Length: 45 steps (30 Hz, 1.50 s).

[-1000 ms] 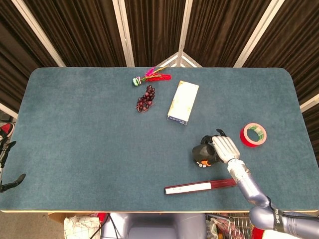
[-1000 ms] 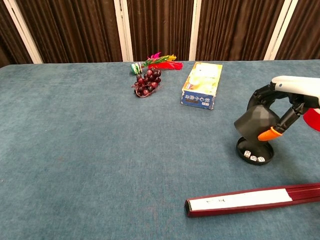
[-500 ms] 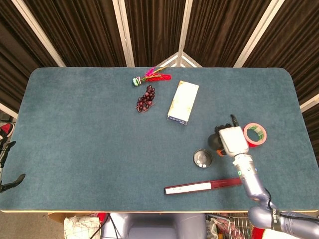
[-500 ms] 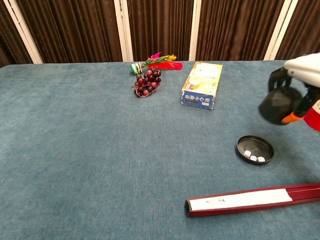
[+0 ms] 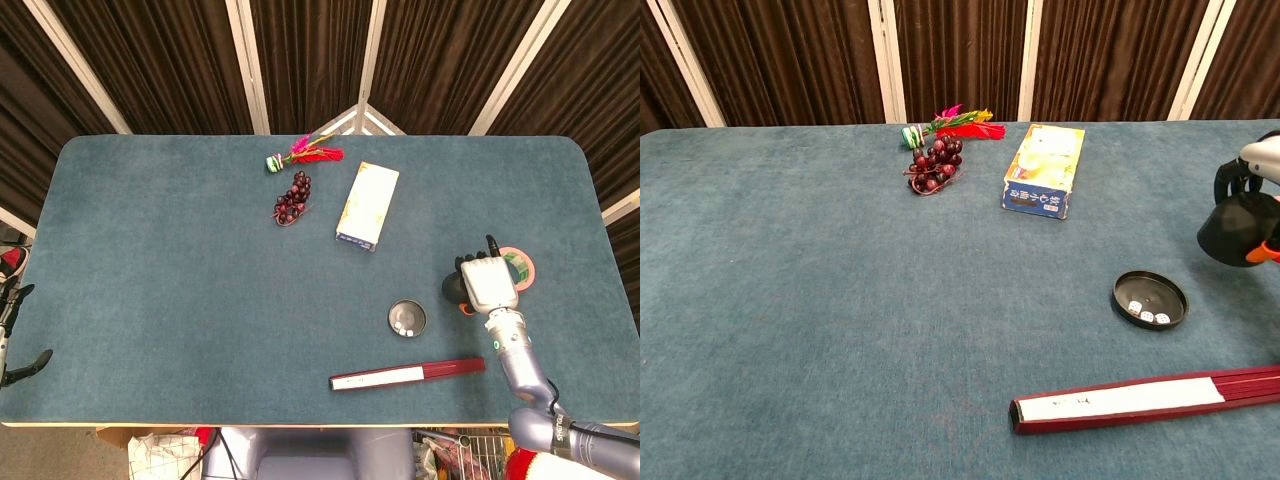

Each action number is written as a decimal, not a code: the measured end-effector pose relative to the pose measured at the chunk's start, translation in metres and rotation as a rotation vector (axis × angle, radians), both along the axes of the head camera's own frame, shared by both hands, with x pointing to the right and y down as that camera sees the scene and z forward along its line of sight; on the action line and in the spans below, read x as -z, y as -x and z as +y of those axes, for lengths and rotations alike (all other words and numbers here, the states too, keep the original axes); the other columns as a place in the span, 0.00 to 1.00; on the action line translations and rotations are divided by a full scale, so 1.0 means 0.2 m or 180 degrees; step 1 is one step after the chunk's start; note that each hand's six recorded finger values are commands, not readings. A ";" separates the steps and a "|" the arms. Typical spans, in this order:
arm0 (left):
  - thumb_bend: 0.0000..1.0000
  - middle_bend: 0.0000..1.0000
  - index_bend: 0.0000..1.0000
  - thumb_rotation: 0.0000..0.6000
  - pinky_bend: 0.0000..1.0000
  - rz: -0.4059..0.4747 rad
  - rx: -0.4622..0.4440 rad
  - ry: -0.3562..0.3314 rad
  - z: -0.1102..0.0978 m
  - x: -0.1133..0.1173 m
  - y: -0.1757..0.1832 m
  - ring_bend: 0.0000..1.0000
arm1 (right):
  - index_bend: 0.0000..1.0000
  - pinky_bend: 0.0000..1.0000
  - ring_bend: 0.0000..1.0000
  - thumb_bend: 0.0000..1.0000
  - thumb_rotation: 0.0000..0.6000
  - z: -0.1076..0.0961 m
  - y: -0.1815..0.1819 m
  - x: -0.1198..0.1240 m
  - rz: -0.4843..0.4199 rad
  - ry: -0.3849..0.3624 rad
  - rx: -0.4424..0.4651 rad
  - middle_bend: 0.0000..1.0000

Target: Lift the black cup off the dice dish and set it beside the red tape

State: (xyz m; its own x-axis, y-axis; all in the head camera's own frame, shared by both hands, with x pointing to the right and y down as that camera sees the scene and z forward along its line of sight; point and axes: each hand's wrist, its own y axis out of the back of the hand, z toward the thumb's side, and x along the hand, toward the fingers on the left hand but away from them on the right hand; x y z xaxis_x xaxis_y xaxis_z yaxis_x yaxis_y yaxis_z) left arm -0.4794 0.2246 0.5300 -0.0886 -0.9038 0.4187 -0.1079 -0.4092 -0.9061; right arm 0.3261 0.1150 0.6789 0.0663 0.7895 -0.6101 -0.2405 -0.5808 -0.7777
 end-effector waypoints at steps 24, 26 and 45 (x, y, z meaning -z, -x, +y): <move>0.31 0.00 0.13 1.00 0.09 0.0021 0.0009 0.0011 0.00 0.00 0.00 0.00 | 0.04 0.00 0.08 0.05 1.00 0.08 0.02 0.09 -0.0496 0.0414 -0.0403 0.02; 0.31 0.00 0.13 1.00 0.09 0.0041 0.0012 0.0010 -0.01 0.00 0.00 0.00 | 0.05 0.00 0.08 0.05 1.00 0.08 0.01 0.15 -0.0562 0.0273 -0.0375 0.02; 0.31 0.00 0.13 1.00 0.09 0.0174 0.0092 0.0049 -0.02 0.02 0.06 0.00 | 0.06 0.00 0.08 0.05 1.00 0.64 -0.48 0.82 -0.0553 -0.0878 -0.0595 0.03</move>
